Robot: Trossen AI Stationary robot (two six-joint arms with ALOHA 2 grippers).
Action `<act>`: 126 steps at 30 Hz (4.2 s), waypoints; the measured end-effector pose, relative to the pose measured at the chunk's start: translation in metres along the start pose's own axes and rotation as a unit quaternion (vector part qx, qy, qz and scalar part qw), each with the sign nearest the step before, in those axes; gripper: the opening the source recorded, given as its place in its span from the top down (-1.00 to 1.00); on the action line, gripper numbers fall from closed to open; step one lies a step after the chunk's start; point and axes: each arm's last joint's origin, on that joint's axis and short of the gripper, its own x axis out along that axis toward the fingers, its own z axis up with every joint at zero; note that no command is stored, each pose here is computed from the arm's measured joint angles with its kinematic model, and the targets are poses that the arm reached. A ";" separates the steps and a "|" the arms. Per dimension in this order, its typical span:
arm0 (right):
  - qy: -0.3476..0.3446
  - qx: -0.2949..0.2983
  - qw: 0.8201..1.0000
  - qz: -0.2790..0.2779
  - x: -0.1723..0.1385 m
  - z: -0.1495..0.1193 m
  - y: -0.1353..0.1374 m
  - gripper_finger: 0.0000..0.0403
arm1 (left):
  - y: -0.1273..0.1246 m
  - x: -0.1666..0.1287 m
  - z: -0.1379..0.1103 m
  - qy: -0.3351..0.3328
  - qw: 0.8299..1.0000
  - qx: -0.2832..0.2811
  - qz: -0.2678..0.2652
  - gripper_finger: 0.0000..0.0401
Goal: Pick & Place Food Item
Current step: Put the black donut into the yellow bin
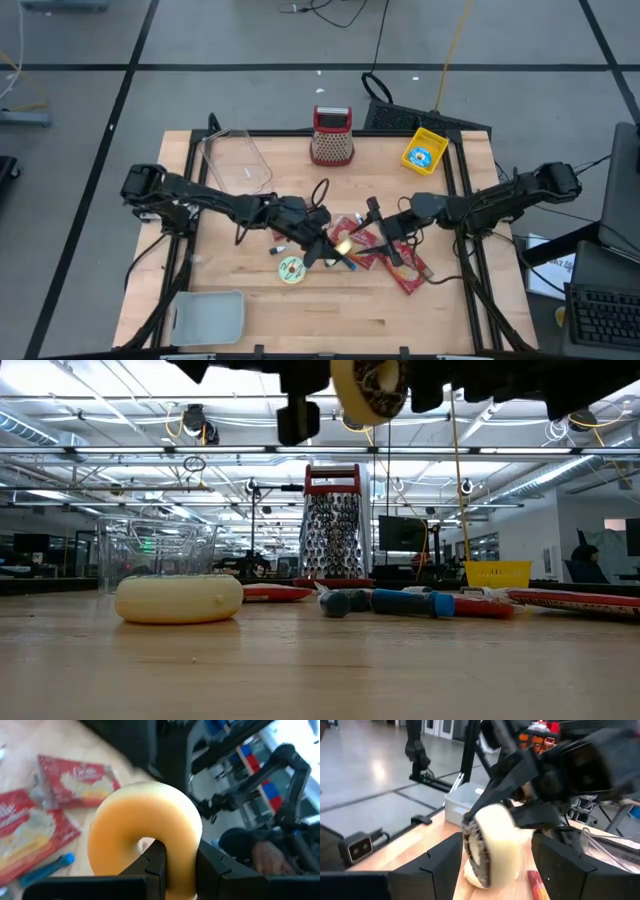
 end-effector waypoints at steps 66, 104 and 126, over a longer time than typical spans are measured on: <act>0.078 0.101 0.992 -0.014 -0.002 -0.017 -0.008 0.78 | 0.009 -0.062 0.056 -0.037 0.975 0.214 -0.049 -0.38; 0.285 0.342 0.631 -0.635 -0.210 -0.052 -0.105 0.78 | -0.036 -0.169 -0.023 -0.183 0.897 0.274 0.295 -0.37; 0.276 0.373 0.615 -0.638 -0.209 -0.098 -0.104 0.72 | -0.022 -0.157 -0.032 -0.185 0.909 0.239 0.287 -0.37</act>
